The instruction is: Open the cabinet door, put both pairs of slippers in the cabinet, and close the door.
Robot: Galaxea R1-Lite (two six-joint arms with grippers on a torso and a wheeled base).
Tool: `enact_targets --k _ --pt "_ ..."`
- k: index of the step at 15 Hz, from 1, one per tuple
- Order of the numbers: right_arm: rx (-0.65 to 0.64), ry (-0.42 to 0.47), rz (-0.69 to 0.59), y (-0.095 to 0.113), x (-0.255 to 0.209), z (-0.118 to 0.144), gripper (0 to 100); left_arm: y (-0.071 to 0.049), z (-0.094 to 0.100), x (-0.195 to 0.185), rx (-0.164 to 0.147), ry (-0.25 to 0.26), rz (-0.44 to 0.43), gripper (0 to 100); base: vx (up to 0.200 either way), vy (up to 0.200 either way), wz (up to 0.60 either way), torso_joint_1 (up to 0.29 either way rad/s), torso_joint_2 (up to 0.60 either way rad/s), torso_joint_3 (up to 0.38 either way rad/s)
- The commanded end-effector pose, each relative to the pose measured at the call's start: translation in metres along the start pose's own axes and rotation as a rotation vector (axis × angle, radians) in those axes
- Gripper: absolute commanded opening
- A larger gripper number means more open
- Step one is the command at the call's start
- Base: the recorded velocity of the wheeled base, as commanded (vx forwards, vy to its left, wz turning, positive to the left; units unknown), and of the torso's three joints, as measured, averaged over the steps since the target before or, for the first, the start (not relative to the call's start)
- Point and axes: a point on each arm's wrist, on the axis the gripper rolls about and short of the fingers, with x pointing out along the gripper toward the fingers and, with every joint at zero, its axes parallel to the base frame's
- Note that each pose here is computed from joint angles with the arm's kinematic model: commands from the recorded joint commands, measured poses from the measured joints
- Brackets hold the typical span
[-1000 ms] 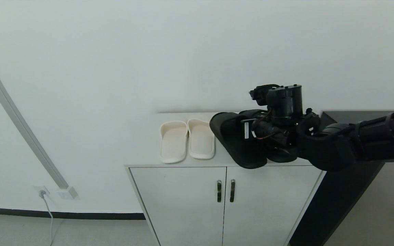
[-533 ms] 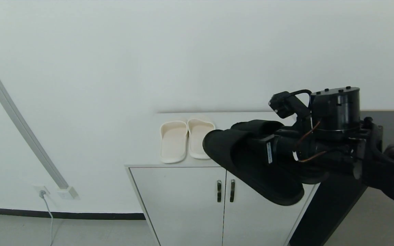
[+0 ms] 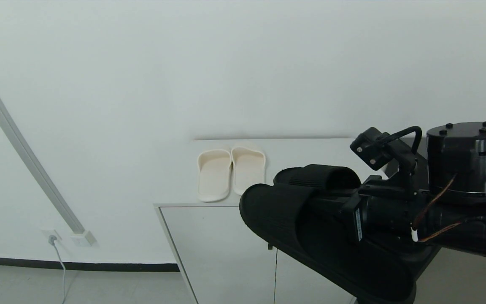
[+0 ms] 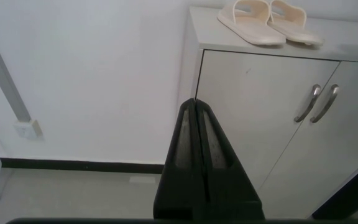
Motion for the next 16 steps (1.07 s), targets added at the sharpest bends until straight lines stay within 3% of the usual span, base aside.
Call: enact_targets --k 1,4,11,16 --pt "-0.001 -0.01 0.001 0.0007 -0.0039 0.0014 0 0.0 0.0 0.0001 0.0 0.001 0.001 0 0.0 0.0 0.0 0.0 0.0 0.0" --pt "-0.003 -0.009 0.001 0.0009 -0.006 0.0004 0 0.0 0.0 0.0001 0.0 0.001 0.001 0 0.0 0.0 0.0 0.0 0.0 0.0" --pt "-0.006 0.002 0.014 0.0008 -0.0065 -0.0041 0 0.0 0.0 0.0001 -0.002 0.001 0.001 0 -0.2 0.0 0.0 0.001 0.0 0.005" --pt "-0.005 0.008 0.016 0.0007 -0.0052 -0.0057 0 0.0 0.0 0.0001 -0.002 0.001 0.001 0 0.0 0.0 0.0 0.0 0.0 0.0"
